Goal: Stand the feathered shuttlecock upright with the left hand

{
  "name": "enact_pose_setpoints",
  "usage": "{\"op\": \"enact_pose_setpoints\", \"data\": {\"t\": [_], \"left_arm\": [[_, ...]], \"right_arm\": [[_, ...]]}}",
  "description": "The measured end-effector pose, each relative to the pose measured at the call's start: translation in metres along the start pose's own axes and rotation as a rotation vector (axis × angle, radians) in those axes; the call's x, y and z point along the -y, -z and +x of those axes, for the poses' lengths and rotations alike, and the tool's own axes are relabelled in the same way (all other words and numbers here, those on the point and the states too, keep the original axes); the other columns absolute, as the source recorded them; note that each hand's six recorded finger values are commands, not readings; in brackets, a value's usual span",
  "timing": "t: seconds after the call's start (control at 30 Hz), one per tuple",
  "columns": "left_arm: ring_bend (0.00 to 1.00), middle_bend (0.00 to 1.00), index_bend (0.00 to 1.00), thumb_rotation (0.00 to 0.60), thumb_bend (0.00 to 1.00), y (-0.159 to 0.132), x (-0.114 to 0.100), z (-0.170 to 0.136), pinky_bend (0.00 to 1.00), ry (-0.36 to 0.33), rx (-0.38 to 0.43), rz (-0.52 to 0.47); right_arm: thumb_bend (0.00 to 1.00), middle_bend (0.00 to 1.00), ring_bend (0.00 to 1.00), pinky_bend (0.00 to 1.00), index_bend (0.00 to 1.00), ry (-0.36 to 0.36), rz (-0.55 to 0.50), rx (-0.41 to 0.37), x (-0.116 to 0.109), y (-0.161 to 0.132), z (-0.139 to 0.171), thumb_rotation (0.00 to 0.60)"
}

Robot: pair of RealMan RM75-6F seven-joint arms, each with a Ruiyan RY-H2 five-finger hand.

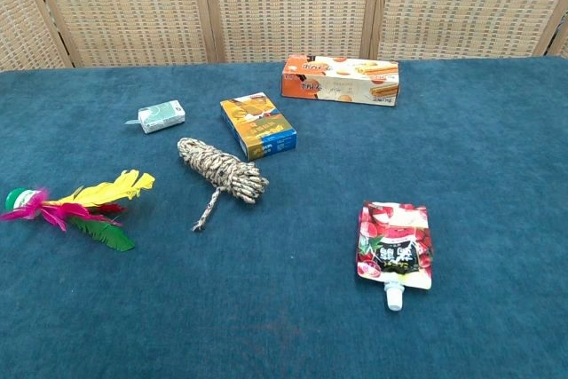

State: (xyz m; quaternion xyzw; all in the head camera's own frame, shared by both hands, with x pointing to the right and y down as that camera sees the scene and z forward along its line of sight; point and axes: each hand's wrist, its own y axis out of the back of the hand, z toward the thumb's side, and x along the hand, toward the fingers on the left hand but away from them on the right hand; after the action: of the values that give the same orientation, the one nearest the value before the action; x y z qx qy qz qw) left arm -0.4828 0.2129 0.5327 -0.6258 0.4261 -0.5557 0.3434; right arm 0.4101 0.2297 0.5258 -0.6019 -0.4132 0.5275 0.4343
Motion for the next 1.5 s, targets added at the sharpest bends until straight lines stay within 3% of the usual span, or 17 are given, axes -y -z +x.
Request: {"op": "enact_pose_setpoints", "data": {"t": [0.2,0.37,0.63,0.9,1.1,1.5], "left_arm": [[0.00,0.00,0.00,0.600,0.00,-0.004,0.009,0.005,0.00,0.026,0.017,0.009],[0.00,0.00,0.01,0.600,0.00,-0.022,0.020,0.020,0.00,0.051,0.085,0.016],[0.00,0.00,0.25,0.600,0.08,-0.070,0.053,0.051,0.00,0.131,0.231,0.026],[0.00,0.00,0.37,0.600,0.16,-0.135,0.103,0.075,0.00,0.235,0.370,0.079],[0.00,0.00,0.43,0.600,0.24,-0.161,0.129,0.086,0.00,0.267,0.386,0.107],[0.00,0.00,0.48,0.600,0.30,-0.165,0.149,0.091,0.00,0.307,0.379,0.158]], "right_arm": [[0.00,0.00,0.00,0.00,0.00,-0.001,-0.002,0.005,0.000,0.002,0.000,0.600],[0.00,0.00,0.00,0.00,0.00,0.000,-0.008,0.016,-0.001,0.005,-0.001,0.600],[0.00,0.00,0.00,0.00,0.00,-0.006,-0.007,0.034,0.000,0.009,-0.004,0.600],[0.00,0.00,0.00,0.00,0.00,-0.012,-0.006,0.056,0.002,0.015,-0.006,0.600],[0.00,0.00,0.00,0.00,0.00,-0.016,-0.010,0.063,0.002,0.017,-0.007,0.600],[0.00,0.00,0.00,0.00,0.00,-0.022,-0.012,0.070,0.003,0.020,-0.008,0.600]]}}
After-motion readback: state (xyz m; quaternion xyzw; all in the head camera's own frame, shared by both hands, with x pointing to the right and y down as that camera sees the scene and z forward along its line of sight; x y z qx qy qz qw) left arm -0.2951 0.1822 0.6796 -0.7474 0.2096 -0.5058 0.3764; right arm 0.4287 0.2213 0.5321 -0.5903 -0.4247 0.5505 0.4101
